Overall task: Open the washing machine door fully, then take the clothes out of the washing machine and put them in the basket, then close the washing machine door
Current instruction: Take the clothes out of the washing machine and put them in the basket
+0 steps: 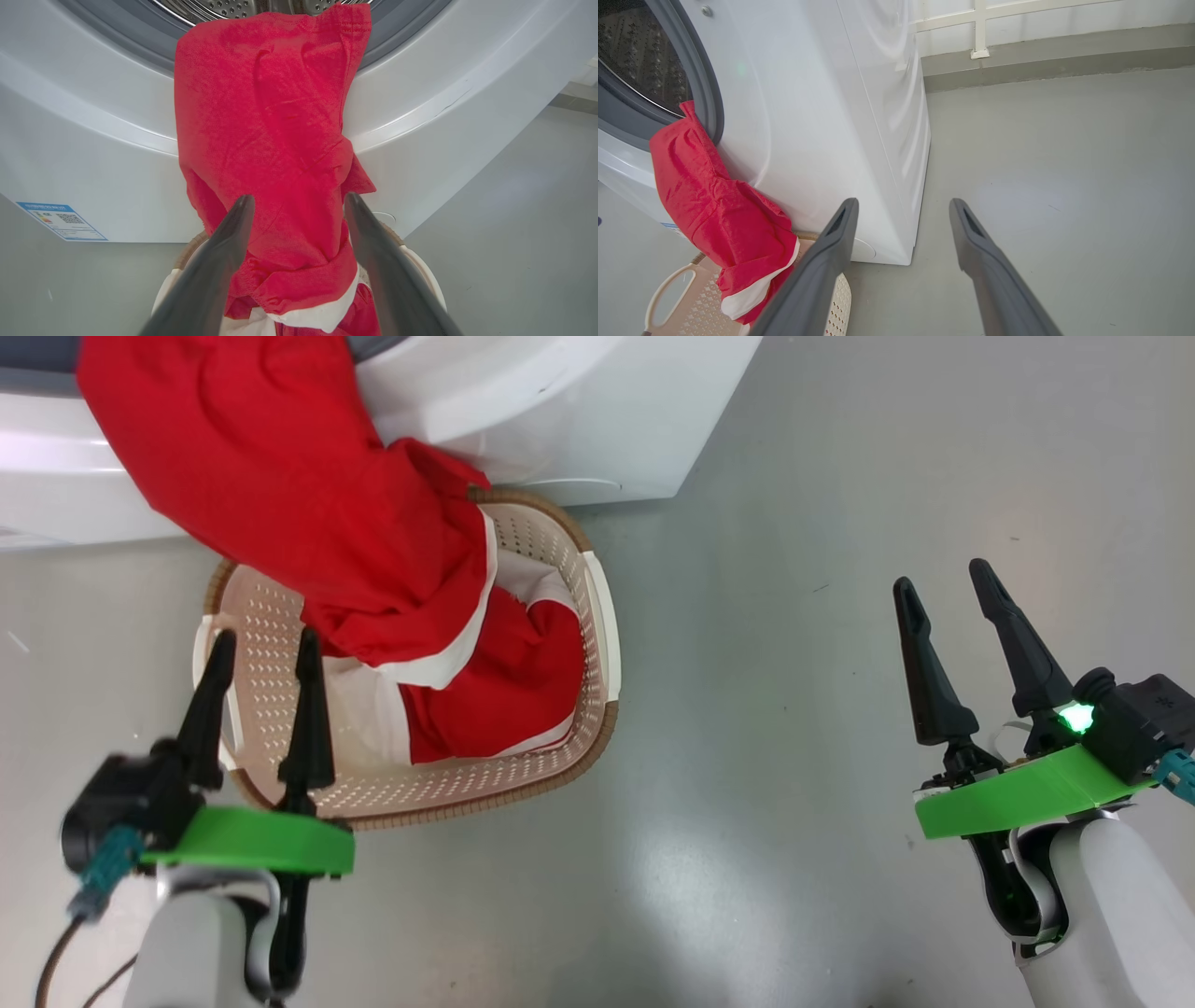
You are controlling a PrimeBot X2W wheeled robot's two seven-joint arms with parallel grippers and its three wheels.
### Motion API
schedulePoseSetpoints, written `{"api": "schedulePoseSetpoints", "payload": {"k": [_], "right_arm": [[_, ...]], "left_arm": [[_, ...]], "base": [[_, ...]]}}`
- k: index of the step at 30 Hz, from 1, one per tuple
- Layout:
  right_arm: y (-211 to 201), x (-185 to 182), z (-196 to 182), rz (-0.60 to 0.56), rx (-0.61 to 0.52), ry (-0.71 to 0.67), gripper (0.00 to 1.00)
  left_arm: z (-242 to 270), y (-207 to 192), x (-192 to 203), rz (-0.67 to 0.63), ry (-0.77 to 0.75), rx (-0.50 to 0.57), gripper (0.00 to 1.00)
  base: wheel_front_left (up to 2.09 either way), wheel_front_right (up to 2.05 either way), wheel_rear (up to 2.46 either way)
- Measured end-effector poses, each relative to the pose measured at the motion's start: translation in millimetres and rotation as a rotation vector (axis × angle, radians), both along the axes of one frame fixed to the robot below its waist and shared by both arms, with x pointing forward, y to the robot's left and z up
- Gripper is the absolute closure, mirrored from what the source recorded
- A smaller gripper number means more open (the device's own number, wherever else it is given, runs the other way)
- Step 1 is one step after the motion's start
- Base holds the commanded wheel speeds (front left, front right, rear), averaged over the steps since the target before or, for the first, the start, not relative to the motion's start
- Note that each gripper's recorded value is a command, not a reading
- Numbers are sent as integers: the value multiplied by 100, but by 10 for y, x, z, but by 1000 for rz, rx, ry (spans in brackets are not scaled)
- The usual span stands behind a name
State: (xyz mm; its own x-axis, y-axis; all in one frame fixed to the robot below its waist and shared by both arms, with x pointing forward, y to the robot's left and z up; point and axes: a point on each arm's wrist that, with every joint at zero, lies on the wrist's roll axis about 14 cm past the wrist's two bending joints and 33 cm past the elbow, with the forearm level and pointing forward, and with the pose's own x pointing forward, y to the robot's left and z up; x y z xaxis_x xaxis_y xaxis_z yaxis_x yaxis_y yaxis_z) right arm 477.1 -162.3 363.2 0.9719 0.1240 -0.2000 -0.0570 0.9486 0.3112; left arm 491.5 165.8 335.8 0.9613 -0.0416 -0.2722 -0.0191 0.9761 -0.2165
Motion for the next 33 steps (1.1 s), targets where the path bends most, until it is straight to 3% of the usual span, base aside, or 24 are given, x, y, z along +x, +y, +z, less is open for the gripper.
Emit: {"api": "schedulePoseSetpoints", "payload": {"k": [22,33], "right_arm": [[-8,-54,28,0,-3,2,0],[10,-64,-50,5,-1,20,0]], "left_arm": [[81,56,-156,49,-7,-32,0],[-27,237,279,93,4,-20,0]], "base": [[0,0,0],[0,0,0]]}}
